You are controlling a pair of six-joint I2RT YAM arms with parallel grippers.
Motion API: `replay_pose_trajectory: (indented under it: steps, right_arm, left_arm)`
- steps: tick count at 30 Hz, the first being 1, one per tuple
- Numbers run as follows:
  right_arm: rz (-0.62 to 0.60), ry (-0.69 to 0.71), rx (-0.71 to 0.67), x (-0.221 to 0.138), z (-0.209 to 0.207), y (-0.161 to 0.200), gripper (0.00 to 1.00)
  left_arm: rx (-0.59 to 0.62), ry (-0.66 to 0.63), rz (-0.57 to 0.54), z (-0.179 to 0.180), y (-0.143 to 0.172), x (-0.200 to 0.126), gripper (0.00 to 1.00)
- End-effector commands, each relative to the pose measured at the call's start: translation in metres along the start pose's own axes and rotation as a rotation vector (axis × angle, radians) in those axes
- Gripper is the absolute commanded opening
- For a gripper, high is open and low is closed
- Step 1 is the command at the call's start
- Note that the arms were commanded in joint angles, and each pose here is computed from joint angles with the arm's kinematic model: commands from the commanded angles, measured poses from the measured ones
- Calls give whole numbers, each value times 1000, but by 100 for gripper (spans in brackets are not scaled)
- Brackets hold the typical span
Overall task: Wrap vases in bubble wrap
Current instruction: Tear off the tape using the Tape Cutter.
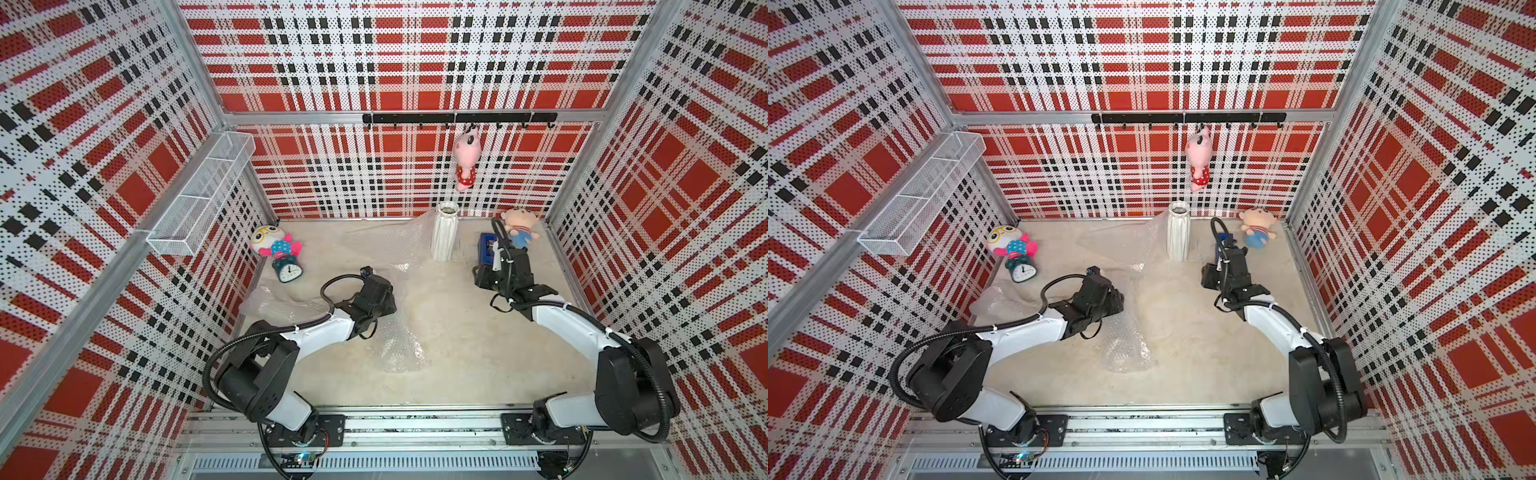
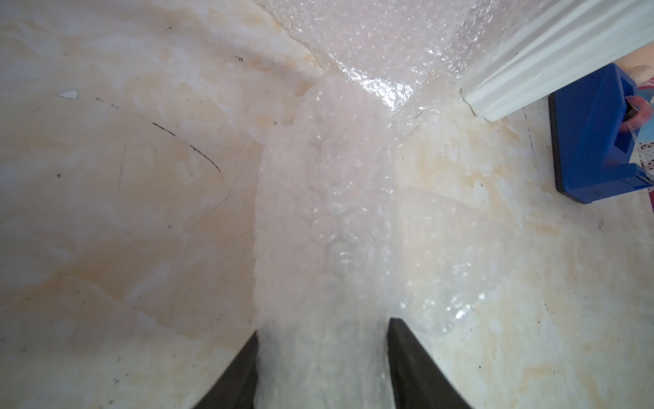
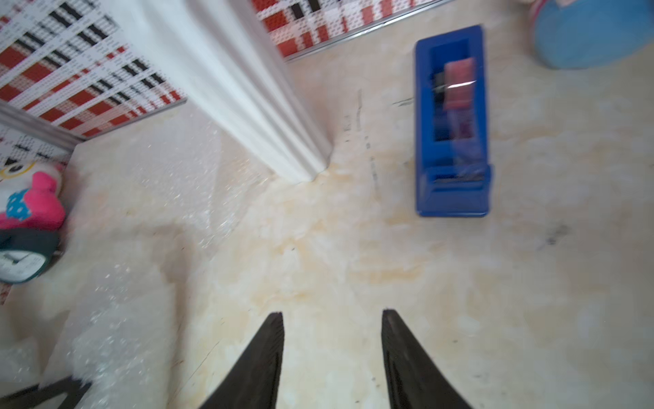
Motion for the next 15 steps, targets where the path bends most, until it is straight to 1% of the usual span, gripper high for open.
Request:
replay_pose_trajectory:
  steps: [1, 4, 7, 11, 15]
  right_arm:
    - [42, -8, 1, 3, -21, -11, 48]
    - [35, -5, 57, 13, -49, -23, 48]
    - [34, -45, 98, 29, -72, -33, 48]
    - [103, -139, 133, 62, -100, -33, 45]
    - [129, -202, 161, 87, -120, -28, 42]
  left_arm:
    - [38, -52, 45, 13, 15, 5, 53]
    - [41, -47, 46, 12, 16, 5, 53]
    - [42, -43, 49, 12, 17, 6, 53]
    - [55, -29, 57, 9, 19, 8, 53]
    - [78, 2, 64, 2, 23, 8, 53]
Point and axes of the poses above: each gripper's point midway between its finger pads, its own x axis out along the fingers, its own z axis along the line the jaws close on, y = z × x, the point moved 4 cm from there along -x, back along the fingers, and after that the axes turned 13 degrees about -x, right-handed, at the moved point
